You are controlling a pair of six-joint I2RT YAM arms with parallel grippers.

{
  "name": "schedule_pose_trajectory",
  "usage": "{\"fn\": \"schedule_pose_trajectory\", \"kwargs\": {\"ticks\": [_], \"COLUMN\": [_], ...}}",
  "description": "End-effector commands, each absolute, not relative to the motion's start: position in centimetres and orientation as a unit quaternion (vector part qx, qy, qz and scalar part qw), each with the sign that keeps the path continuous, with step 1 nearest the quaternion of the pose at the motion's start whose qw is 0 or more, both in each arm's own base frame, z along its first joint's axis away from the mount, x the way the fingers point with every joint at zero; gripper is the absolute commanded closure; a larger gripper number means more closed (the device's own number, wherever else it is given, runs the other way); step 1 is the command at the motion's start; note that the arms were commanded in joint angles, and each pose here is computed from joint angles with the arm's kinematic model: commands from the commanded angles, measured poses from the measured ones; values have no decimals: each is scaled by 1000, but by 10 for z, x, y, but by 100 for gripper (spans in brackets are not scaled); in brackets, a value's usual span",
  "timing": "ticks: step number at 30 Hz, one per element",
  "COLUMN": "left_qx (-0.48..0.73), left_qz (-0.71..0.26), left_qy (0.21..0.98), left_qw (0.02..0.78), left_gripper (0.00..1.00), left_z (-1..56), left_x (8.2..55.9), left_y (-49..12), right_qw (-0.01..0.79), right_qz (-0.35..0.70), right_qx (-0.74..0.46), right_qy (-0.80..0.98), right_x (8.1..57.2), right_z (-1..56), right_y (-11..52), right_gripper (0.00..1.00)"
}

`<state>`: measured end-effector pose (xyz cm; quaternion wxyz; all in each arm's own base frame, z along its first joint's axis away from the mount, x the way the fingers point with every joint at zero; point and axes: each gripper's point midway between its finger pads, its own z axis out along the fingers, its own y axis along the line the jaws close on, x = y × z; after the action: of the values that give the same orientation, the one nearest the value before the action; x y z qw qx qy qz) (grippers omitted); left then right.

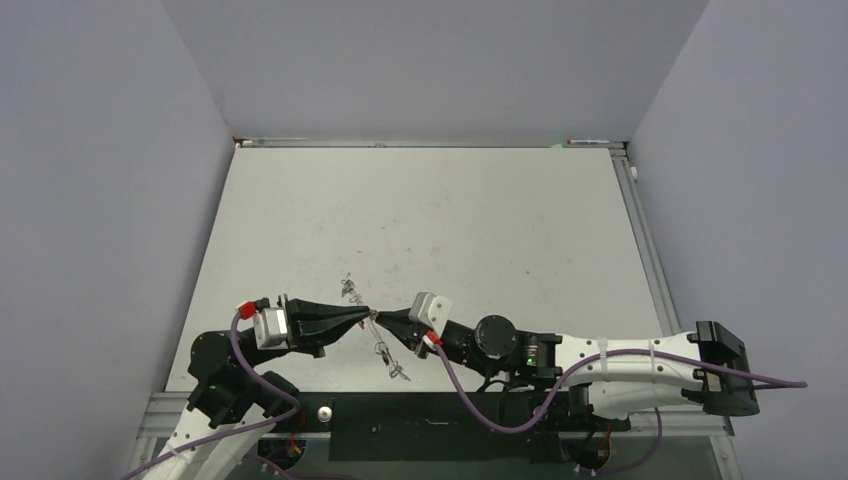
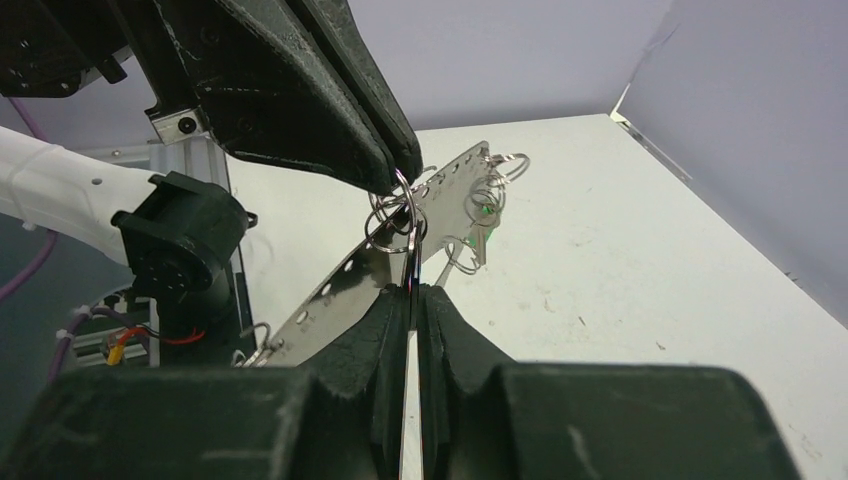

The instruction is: Put the keys on the keyring

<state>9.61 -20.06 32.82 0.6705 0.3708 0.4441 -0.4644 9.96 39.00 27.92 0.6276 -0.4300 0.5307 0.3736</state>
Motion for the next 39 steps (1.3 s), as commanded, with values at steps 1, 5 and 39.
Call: {"fn": "schedule_pose_trajectory", "kwargs": {"ticks": [1,5,39], "left_qx": [364,362,341], "left_qz": [-458,-457,-425], "left_qy": [428,430,456], "left_qw": [689,689,704], "left_gripper": [100,100,22], "left_z": [341,341,336], "left_x": [97,98,115], "left_y": [-198,-198,-192], "right_qw": [655,653,646], "right_qz": [371,358,287], "right_qx": [-409,-417,-412], "right_qy": [516,522,574], "right_x": [102,103,114], "right_z": [317,318,309], "right_y": [382,380,364], "right_gripper": [95,95,95]}}
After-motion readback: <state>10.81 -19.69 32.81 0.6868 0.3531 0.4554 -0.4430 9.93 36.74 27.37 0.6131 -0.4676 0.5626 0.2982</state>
